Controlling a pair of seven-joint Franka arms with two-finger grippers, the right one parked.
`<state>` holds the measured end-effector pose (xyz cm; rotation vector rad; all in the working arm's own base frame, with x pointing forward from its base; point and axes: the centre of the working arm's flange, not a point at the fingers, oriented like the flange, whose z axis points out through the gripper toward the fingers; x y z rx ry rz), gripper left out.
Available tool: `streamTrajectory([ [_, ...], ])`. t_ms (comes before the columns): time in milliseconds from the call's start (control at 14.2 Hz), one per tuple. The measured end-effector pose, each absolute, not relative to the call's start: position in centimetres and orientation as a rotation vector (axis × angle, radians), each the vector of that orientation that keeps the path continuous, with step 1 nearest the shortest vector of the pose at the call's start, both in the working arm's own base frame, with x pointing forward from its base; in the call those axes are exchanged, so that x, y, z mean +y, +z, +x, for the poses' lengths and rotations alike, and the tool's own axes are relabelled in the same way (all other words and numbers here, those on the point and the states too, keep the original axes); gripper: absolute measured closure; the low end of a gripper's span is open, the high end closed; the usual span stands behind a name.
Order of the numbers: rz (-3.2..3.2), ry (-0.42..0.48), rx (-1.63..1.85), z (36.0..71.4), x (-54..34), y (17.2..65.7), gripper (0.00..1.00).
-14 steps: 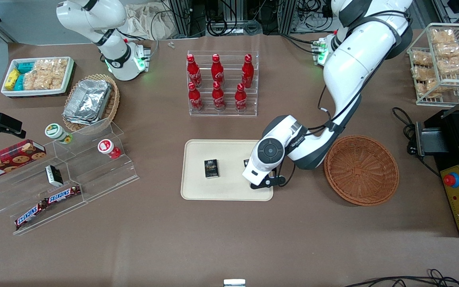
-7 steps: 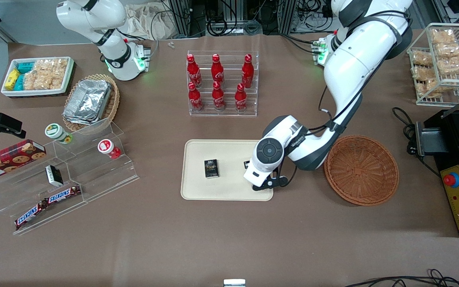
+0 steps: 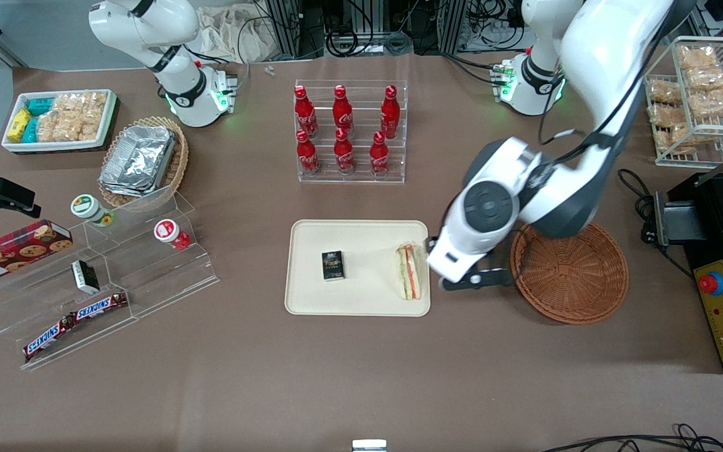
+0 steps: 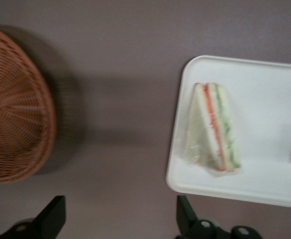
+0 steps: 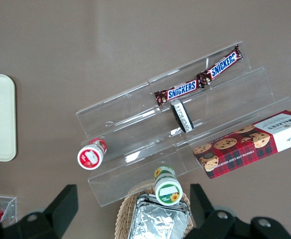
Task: Place sandwich from basket to tray
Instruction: 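Open the left gripper to release the sandwich and withdraw toward the basket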
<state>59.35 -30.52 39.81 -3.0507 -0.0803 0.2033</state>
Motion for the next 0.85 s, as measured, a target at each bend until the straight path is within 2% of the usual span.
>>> streamTrajectory([
  [494, -3.061, 0.240, 0.254, 56.0, -12.0, 47.0, 0.00],
  [706, -3.051, 0.300, 0.409, 56.0, -7.7, 48.2, 0.00],
  [847, -3.048, 0.289, 0.434, 56.7, -7.1, 48.7, 0.00],
])
